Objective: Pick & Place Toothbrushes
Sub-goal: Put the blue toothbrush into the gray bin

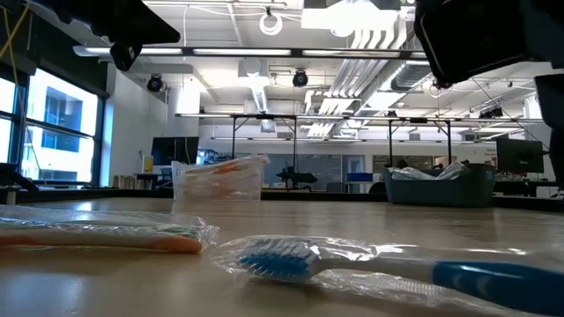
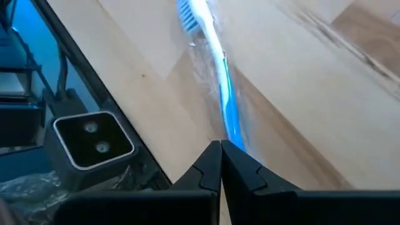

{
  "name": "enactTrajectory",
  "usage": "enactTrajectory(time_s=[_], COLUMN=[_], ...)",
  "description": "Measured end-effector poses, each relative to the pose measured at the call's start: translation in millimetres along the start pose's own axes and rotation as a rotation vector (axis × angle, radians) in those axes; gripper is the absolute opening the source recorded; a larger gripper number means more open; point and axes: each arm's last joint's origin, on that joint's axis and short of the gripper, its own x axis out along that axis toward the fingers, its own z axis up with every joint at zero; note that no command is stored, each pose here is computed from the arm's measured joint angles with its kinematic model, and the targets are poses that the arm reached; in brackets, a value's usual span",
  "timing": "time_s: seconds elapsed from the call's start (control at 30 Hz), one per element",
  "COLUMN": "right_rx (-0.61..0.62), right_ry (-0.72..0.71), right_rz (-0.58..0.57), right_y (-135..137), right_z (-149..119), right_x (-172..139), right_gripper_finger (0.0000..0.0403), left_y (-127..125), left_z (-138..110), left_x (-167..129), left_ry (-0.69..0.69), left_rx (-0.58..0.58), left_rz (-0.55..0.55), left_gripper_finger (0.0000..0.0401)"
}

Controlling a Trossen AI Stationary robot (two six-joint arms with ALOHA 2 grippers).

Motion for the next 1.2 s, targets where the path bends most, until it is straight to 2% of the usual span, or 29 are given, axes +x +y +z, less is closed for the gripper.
enactTrajectory(time_s=[0.2,0.43,0.97,1.2], right_rx=[0.042,0.083,-0.088,-0.093], right_ry=[-0.015,-0.128,-0.195,-0.217], right_rz=[-0.046,-0.133,-0.259,-0.324], right_y=[-6.5,-15.6,-28.8,-39.5], right_z=[5.3,21.8,81.3,116.5], right_x=[6.7,9.1,8.5,5.0], right_gripper_finger=[0.0002,0.0002,0.0002,0.0002], left_y=[0.8,0.8,0.8,2.4], left_z=[-1.6,-1.7,-1.6,-4.3], left_x=[0.0,0.0,0.0,-0.1], left_ry=[0.016,0.016,0.015,0.039], left_rx=[0.007,0.007,0.008,0.022], left_rz=[0.008,0.008,0.009,0.033], left_gripper_finger=[0.0,0.0,0.0,0.0])
